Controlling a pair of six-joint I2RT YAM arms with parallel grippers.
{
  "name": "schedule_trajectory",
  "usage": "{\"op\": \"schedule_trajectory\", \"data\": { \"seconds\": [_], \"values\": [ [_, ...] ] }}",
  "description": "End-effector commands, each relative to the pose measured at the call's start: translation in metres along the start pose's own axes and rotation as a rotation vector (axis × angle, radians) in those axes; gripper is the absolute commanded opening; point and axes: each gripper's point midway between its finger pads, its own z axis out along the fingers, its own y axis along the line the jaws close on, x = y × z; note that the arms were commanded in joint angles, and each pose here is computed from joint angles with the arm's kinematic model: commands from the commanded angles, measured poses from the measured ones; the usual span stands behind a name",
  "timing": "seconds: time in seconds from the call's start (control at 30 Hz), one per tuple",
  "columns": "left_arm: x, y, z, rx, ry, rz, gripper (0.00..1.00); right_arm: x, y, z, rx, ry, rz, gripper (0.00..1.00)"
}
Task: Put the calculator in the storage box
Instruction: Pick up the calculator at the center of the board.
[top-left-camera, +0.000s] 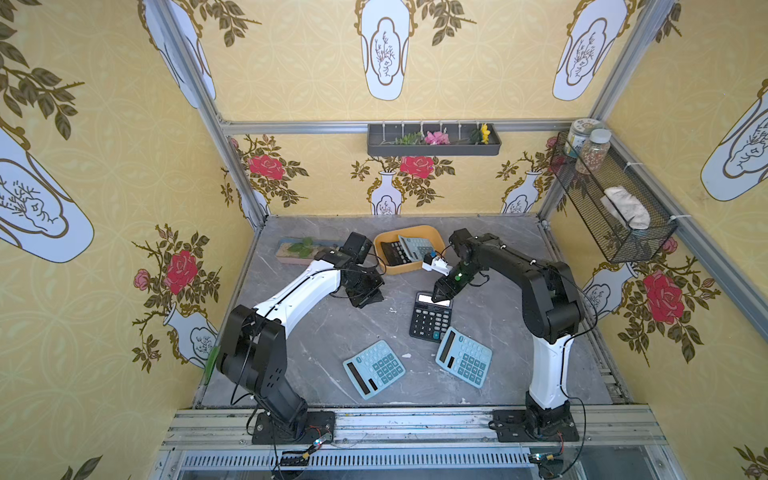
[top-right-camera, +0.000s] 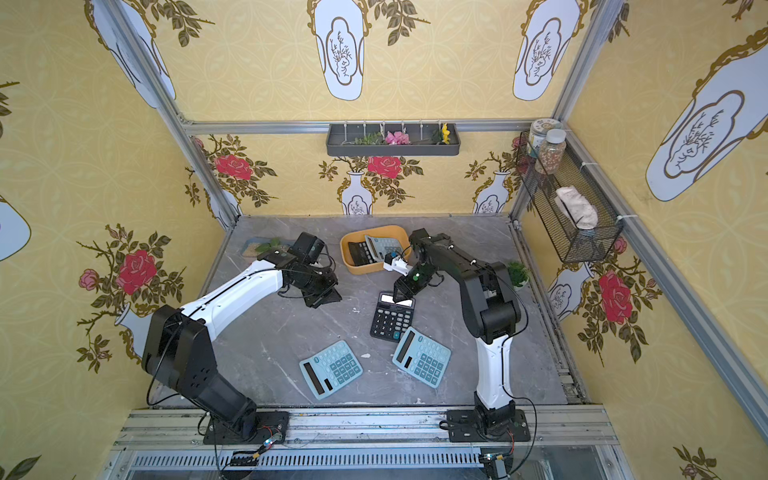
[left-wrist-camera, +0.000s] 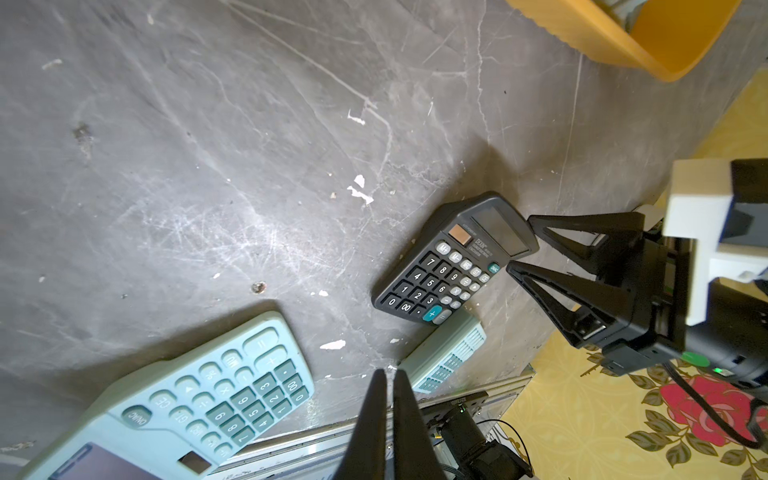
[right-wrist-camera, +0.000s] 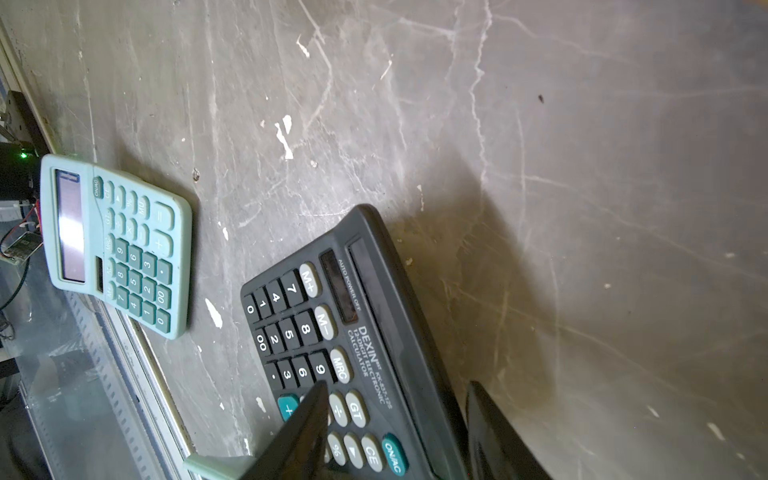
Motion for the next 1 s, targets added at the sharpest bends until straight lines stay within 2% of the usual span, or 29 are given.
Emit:
{"op": "schedule_trajectory", "data": {
  "seconds": [0.0, 0.2, 0.5, 0.7, 0.97],
  "values": [
    [0.002, 0.006, 0.001, -0.017, 0.008, 0.006, 0.09, 0.004, 0.003, 0.003, -0.023, 0.013, -0.005, 0.53],
    [0.001, 0.007, 0.003, -0.018, 0.011, 0.004, 0.09, 0.006, -0.003, 0.009, -0.022, 0.022, 0.014, 0.51],
    [-0.001, 0.006, 0.004, -0.009, 0.003, 0.003, 0.09, 0.006, -0.012, 0.002, -0.015, -0.020, 0.058, 0.38],
    [-0.001, 0.005, 0.007, -0.001, 0.008, -0.001, 0.09, 0.007, -0.009, 0.007, -0.037, -0.013, 0.065, 0.37],
    [-0.001, 0.005, 0.007, -0.005, 0.013, 0.002, 0.09, 0.006, -0.007, 0.007, -0.059, -0.015, 0.076, 0.23]
  ]
}}
